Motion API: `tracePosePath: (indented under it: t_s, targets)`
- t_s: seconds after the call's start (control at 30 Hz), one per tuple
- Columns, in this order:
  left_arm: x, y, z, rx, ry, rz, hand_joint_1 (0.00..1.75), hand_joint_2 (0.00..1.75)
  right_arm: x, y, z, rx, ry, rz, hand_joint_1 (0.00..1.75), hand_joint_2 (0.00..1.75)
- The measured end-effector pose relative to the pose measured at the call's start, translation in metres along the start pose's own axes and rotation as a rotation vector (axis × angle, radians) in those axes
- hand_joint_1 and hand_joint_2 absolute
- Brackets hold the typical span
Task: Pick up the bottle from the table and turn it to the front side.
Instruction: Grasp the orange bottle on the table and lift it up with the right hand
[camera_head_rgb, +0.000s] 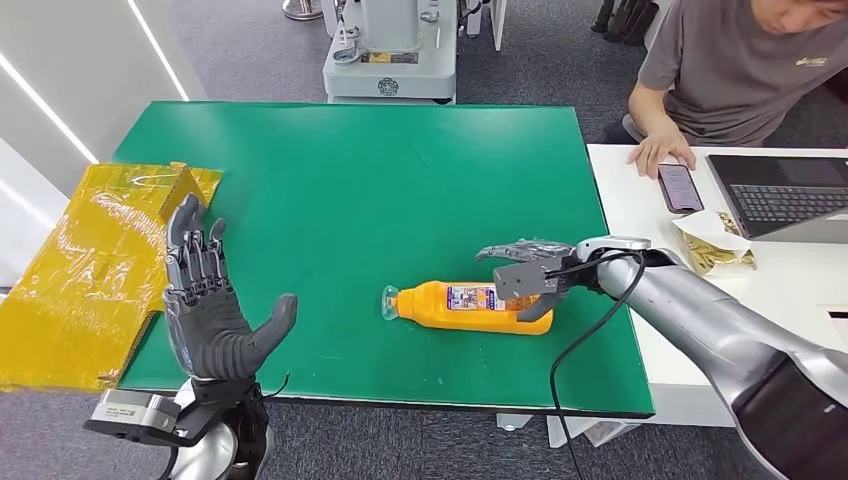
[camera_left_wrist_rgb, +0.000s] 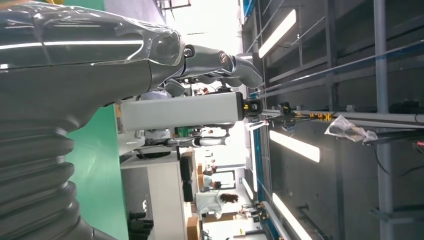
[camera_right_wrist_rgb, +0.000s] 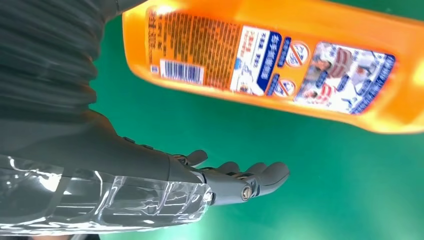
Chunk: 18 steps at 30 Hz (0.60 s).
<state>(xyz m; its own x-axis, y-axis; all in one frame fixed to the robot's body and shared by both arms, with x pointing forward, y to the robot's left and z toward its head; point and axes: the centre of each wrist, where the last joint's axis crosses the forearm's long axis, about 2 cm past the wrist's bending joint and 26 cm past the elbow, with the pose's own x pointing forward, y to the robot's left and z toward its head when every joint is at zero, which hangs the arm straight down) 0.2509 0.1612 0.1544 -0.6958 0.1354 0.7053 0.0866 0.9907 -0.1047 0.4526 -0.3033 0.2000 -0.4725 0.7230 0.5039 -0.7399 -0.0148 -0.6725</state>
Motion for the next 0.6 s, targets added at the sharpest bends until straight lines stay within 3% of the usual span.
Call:
tracePosePath:
  t_s: [0.27, 0.6]
  targets:
    - [-0.001, -0.002, 0.001, -0.017, 0.004, 0.008, 0.0, 1.75, -0.028, 0.06, 0.003, 0.007, 0.035, -0.045, 0.0, 1.75]
    - [-0.001, -0.002, 0.001, -0.005, 0.008, 0.019, 0.0, 1.75, -0.033, 0.093, 0.008, -0.03, 0.049, -0.081, 0.0, 1.75]
